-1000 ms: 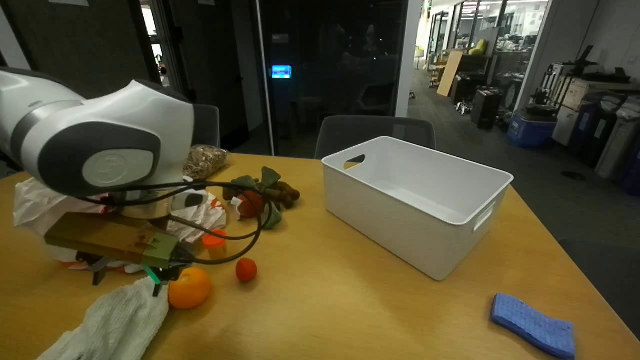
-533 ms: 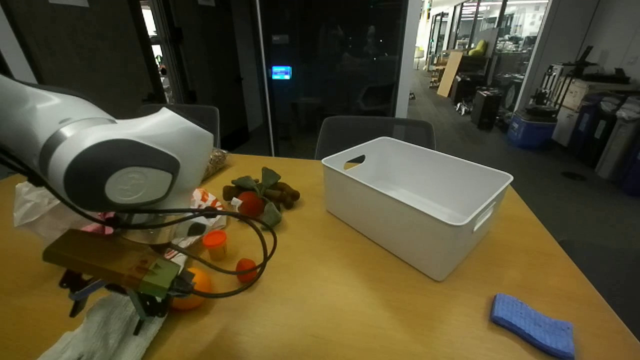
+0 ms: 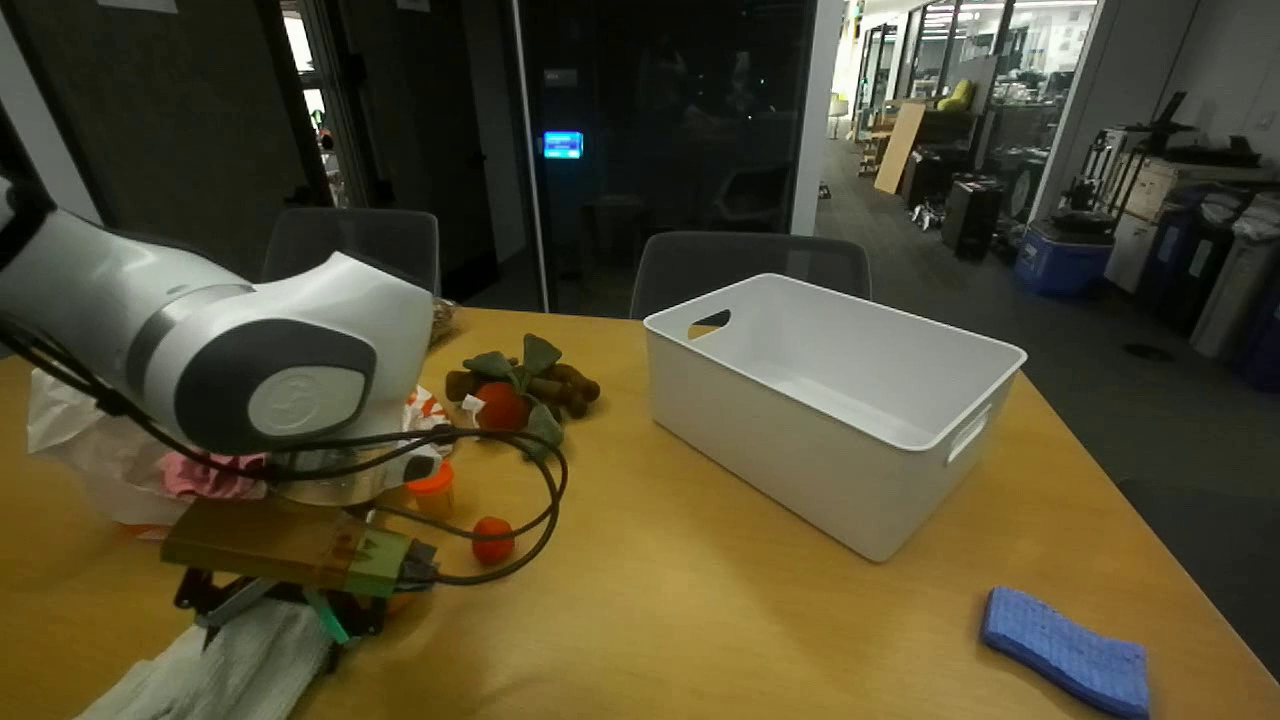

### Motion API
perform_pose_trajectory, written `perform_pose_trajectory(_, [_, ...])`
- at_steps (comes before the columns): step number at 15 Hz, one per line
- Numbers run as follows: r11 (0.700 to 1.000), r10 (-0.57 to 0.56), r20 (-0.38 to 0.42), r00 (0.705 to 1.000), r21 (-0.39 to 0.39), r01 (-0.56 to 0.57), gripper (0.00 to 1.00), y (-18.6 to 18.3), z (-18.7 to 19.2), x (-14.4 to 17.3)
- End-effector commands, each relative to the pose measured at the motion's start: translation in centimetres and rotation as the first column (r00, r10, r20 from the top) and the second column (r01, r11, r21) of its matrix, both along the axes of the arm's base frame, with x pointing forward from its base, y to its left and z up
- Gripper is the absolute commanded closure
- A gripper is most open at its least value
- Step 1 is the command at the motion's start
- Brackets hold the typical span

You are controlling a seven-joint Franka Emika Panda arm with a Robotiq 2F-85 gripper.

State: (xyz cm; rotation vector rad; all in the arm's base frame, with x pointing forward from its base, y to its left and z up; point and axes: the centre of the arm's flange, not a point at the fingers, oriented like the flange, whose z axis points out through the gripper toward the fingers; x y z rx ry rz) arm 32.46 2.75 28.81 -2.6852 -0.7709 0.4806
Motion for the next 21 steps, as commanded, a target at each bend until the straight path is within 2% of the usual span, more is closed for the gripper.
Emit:
perform_pose_trajectory(1, [0.999, 0.037, 0.057, 0.998, -0.026, -0.036, 0.27, 0.1, -2.1, -2.1])
perform_pose_trajectory(2, [0.999, 0.033, 0.061, 0.998, -0.023, -0.032, 0.27, 0.2, -2.2, -2.0])
perform_pose_trajectory(3, [0.999, 0.031, 0.058, 0.998, -0.021, -0.03, 0.32, 0.2, -2.1, -1.9])
perform_pose_trajectory(7, [1.0, 0.025, 0.047, 0.999, -0.014, -0.025, 0.65, 0.2, -1.8, -1.8])
perform_pose_trajectory(11, [0.998, 0.033, -0.085, 0.996, 0.049, -0.029, 0.95, 0.3, -0.9, -2.1])
perform_pose_trajectory(12, [0.995, 0.057, -0.121, 0.991, 0.083, -0.047, 0.98, 0.4, -0.4, -2.5])
perform_pose_trajectory(13, [0.991, 0.09, -0.145, 0.985, 0.116, -0.074, 0.95, 0.6, 0.0, -2.9])
perform_pose_trajectory(15, [0.979, 0.151, -0.133, 0.98, 0.155, -0.13, 0.95, 1.3, 0.9, -3.6])
perform_pose_trajectory(18, [0.968, 0.219, -0.011, 0.976, 0.128, -0.216, 0.95, 3.1, 2.9, -3.3])
perform_pose_trajectory(21, [0.954, 0.279, 0.116, 0.953, 0.082, -0.289, 0.95, 6.1, 6.3, -3.0])
